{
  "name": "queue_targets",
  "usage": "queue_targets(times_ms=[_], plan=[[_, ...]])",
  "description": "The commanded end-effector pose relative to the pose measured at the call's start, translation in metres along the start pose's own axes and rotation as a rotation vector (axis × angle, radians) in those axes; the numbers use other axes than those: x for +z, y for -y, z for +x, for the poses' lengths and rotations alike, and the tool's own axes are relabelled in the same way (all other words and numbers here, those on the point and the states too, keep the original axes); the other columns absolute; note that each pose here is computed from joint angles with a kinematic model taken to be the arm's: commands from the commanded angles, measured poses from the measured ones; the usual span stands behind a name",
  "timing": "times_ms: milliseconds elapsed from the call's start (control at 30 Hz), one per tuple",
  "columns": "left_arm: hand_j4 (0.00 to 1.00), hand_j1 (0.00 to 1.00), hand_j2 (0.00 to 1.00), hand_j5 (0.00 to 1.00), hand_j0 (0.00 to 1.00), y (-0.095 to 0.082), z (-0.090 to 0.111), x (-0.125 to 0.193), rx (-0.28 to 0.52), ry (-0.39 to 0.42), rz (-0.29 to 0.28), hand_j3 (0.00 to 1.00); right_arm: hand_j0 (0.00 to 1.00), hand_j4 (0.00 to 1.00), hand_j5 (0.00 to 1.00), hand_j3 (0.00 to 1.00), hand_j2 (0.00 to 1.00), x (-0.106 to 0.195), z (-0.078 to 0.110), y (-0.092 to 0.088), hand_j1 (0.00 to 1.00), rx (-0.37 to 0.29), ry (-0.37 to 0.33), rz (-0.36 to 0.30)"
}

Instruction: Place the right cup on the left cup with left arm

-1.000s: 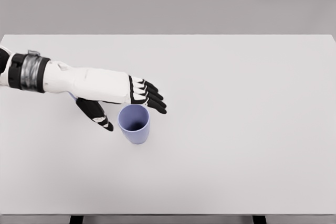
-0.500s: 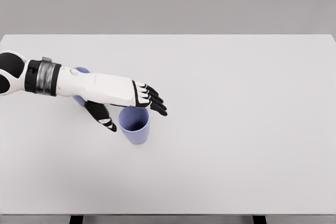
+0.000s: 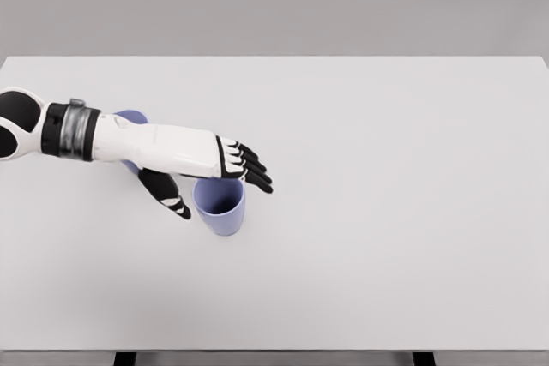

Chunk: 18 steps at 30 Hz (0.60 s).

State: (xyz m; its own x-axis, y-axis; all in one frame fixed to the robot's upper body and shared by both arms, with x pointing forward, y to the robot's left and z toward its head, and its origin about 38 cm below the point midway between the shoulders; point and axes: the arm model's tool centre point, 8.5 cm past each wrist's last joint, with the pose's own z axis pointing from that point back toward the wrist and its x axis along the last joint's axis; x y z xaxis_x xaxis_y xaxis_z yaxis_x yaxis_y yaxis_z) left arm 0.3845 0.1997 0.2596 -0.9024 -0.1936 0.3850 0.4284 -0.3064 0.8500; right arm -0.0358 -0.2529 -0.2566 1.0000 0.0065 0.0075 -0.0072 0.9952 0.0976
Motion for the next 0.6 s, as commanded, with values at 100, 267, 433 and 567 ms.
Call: queue_targets(times_ms=[100, 267, 433, 567], plan=[[1.00, 1.00, 1.00, 1.00, 1.00, 0.001, -0.013, 0.007, 0.025, -0.040, 0.012, 1.00, 1.00, 1.00, 1.00, 1.00, 1.00, 0.000, 0.000, 0.000, 1.00, 0.001, 0.000, -0.001], [1.00, 1.00, 1.00, 1.00, 1.00, 0.002, -0.015, 0.007, 0.023, -0.046, 0.008, 1.00, 1.00, 1.00, 1.00, 1.00, 1.00, 0.000, 0.000, 0.000, 1.00, -0.001, 0.000, 0.001], [1.00, 1.00, 1.00, 1.00, 1.00, 0.005, -0.021, -0.002, 0.010, -0.055, -0.009, 1.00, 1.00, 1.00, 1.00, 1.00, 1.00, 0.000, 0.000, 0.000, 1.00, 0.001, 0.000, 0.001], [1.00, 1.00, 1.00, 1.00, 1.00, 0.014, -0.029, -0.009, 0.032, -0.063, -0.015, 1.00, 1.00, 1.00, 1.00, 1.00, 1.00, 0.000, 0.000, 0.000, 1.00, 0.001, 0.000, 0.001]])
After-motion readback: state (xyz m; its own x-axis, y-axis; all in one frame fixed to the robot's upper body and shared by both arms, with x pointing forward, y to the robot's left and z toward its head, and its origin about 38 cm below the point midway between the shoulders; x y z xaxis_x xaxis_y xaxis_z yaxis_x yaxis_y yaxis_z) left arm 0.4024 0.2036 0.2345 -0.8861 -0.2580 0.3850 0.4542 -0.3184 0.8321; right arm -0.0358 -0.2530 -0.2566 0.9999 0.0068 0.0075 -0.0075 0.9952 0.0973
